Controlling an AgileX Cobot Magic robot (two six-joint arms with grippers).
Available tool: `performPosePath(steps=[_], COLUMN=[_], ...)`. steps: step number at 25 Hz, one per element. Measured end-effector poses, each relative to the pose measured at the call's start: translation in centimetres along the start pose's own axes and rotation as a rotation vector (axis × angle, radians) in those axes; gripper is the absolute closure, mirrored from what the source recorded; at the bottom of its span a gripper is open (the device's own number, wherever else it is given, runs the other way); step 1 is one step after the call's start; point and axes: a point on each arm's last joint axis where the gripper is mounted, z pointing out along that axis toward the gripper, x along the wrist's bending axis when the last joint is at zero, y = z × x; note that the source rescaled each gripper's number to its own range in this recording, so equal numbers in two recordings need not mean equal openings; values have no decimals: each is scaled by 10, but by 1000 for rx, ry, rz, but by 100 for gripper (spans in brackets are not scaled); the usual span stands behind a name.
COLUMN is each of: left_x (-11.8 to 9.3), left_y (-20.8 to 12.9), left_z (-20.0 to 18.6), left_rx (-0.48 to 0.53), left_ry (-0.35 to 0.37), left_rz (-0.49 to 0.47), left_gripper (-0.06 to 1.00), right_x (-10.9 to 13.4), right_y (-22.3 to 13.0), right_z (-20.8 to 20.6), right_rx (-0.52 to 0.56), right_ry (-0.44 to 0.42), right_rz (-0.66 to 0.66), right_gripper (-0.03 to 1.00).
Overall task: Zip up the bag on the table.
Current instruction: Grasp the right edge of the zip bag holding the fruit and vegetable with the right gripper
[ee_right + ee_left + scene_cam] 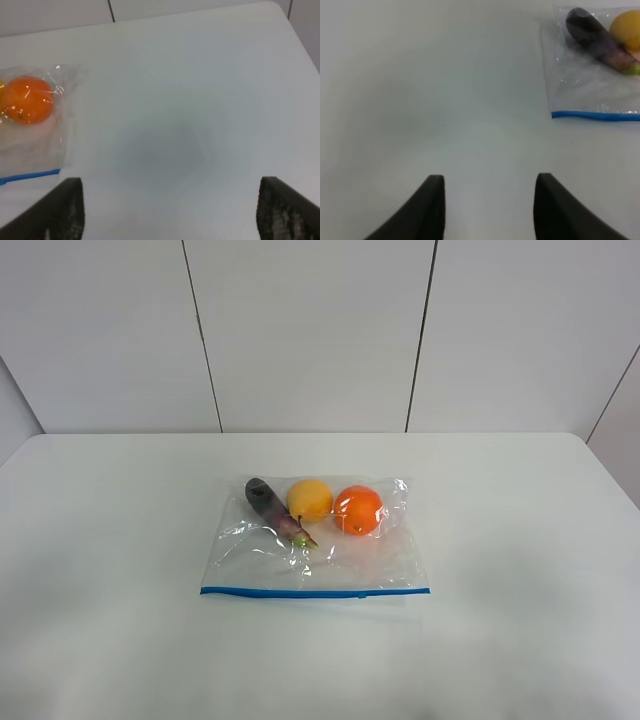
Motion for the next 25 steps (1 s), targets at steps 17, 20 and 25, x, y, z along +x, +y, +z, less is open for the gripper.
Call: performPosePath(steps=[17, 20, 25], left_x=[0, 0, 0], left_y=[0, 0, 0], left_z=[0, 0, 0], left_rx=[0, 0, 0], left_ry=[0, 0, 0], left_rz=[0, 0, 0], left_gripper=[16, 16, 16], right_x=[0, 2, 8], right_y=[81, 90, 92], right_z=[43, 73, 130], right_rx=[22, 84, 216], right_ry=[0, 22, 107], right_rz=[23, 66, 160], right_gripper=[3, 4, 4])
